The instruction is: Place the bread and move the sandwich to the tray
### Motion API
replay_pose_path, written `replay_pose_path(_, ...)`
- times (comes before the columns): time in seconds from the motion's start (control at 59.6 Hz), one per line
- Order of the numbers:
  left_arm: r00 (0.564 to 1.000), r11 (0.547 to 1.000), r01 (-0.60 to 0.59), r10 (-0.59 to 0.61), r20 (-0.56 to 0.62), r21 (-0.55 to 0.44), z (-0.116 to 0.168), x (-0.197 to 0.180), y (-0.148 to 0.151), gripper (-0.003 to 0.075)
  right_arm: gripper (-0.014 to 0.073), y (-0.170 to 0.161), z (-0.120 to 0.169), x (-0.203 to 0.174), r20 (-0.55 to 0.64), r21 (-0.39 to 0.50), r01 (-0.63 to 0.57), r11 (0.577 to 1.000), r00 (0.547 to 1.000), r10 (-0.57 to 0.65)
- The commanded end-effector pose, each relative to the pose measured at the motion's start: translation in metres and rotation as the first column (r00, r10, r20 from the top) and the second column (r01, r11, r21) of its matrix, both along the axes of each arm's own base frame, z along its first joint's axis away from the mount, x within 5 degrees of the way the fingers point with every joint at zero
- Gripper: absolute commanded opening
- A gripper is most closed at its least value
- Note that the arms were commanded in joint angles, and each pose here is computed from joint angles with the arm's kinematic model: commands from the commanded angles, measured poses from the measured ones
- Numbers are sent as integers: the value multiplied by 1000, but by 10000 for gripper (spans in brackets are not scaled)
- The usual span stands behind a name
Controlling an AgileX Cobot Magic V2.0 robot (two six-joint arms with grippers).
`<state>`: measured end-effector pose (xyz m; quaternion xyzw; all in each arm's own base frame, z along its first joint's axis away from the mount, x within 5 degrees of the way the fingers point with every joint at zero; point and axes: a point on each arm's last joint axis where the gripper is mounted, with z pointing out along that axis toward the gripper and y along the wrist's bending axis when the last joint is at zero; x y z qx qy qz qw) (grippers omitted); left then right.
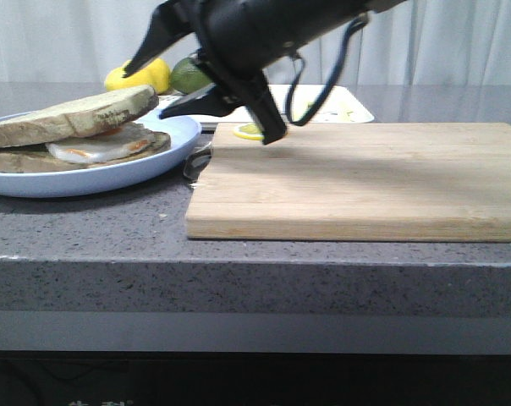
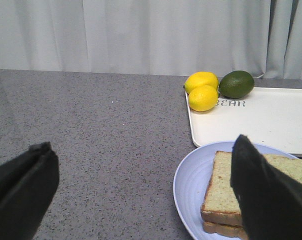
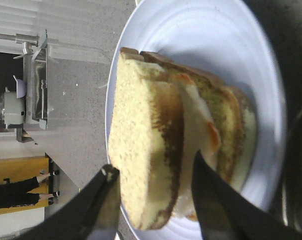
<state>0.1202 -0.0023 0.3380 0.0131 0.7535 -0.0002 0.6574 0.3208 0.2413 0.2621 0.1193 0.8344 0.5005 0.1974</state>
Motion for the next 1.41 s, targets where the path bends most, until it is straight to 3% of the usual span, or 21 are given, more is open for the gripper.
replay_pose_path(0.0, 994, 1000, 7, -6, 108, -11, 19, 1, -1, 681, 365, -16, 32, -14, 74, 32, -48, 998, 996, 46)
replay_pose_path(0.151, 994, 1000, 7, -6, 108, -11, 19, 1, -1, 681, 363, -51, 40, -26, 177, -119, -58, 991, 981, 79)
replay_pose_path(0.268, 994, 1000, 7, -6, 108, -11, 19, 1, -1, 681, 335, -79, 66, -43, 297, -260, -102, 960, 937, 181)
replay_pose_path(0.335, 994, 1000, 7, -6, 108, -11, 19, 1, -1, 681, 277, -99, 83, -54, 364, -354, -88, 931, 904, 223)
replay_pose_path(0.419, 994, 1000, 7, -6, 108, -11, 19, 1, -1, 681, 144, -129, 102, -68, 427, -454, -26, 891, 871, 243)
replay_pose_path(0.553, 994, 1000, 7, -6, 108, -11, 19, 1, -1, 681, -69, -176, 123, -90, 466, -571, 95, 815, 855, 227)
replay_pose_path(0.637, 994, 1000, 7, -6, 108, -11, 19, 1, -1, 681, -66, -196, 131, -106, 490, -638, 175, 749, 843, 220)
replay_pose_path(0.738, 994, 1000, 7, -6, 108, -11, 19, 1, -1, 681, -67, -209, 141, -127, 574, -685, 310, 660, 787, 225)
replay_pose_path(0.838, 994, 1000, 7, -6, 108, -11, 19, 1, -1, 681, -67, -212, 144, -151, 656, -669, 411, 619, 719, 230)
replay_pose_path(1.056, 994, 1000, 7, -6, 108, -11, 19, 1, -1, 681, -67, -216, 112, -200, 793, -535, 556, 636, 591, 151)
replay_pose_path(1.207, 994, 1000, 7, -6, 108, -11, 19, 1, -1, 681, -67, -218, 72, -227, 830, -427, 591, 685, 557, 36)
replay_pose_path(1.391, 992, 1000, 8, -6, 124, -13, 20, 1, -1, 681, -67, -223, 35, -246, 852, -393, 631, 669, 524, 6)
